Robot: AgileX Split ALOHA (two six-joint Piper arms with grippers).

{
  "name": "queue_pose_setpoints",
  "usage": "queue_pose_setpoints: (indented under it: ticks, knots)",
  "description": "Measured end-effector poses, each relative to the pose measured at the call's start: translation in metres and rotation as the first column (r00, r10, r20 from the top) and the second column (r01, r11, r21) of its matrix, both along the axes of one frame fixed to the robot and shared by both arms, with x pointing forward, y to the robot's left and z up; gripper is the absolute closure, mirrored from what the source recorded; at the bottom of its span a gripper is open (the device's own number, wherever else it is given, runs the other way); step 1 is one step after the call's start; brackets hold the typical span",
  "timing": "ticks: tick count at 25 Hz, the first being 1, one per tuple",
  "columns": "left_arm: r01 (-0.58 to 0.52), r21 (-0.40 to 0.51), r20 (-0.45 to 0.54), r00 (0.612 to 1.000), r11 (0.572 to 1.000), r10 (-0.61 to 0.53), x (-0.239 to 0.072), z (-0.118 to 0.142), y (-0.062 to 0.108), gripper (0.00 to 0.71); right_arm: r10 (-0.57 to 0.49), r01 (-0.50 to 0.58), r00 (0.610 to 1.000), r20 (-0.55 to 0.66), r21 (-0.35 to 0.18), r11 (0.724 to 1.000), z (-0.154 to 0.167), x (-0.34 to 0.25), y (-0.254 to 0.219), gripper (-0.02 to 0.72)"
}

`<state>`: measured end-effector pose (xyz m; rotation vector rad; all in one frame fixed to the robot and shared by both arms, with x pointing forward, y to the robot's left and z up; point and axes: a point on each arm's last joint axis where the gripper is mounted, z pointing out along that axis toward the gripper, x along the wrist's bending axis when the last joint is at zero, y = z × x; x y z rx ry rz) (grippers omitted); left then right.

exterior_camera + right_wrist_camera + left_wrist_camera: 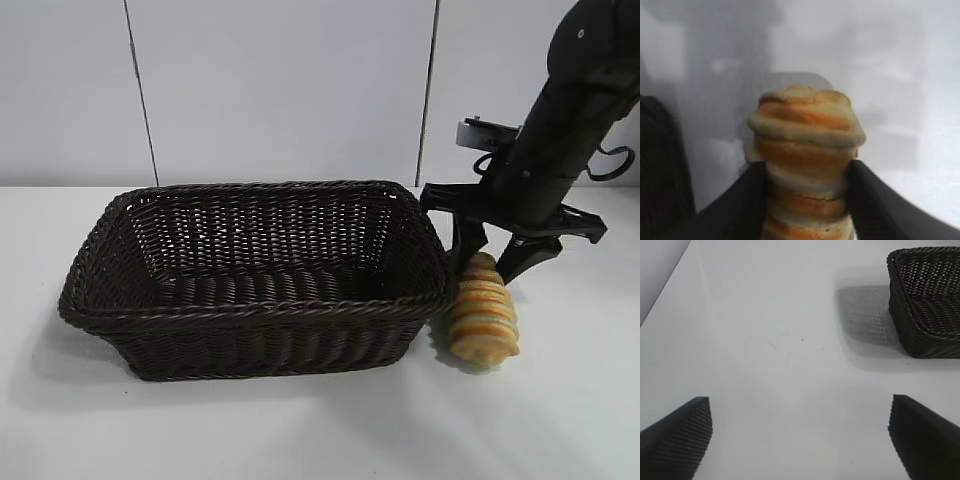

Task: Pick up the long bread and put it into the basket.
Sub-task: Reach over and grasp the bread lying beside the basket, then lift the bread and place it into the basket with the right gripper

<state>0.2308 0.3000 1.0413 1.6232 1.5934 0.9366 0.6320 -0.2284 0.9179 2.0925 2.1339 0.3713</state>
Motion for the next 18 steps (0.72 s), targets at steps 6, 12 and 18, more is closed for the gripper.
queue_pose_setpoints:
  ticks: [6,12,18]
  knots:
    - [0.000,0.000,0.000,1.000,1.000,0.000,0.000,0.000,0.000,0.016,0.010,-0.010,1.000,-0.010,-0.013,1.000,0.009,-0.004,-0.001,0.642]
    - [0.000,0.000,0.000,1.000,1.000,0.000,0.000,0.000,0.000,0.016,0.024,-0.023,0.997,0.073,-0.016,1.000,0.071,-0.002,-0.002,0.642]
    - [0.000,0.000,0.000,1.000,1.000,0.000,0.000,0.000,0.000,0.016,0.027,-0.027,0.979,0.200,-0.003,1.000,0.146,-0.001,-0.002,0.642]
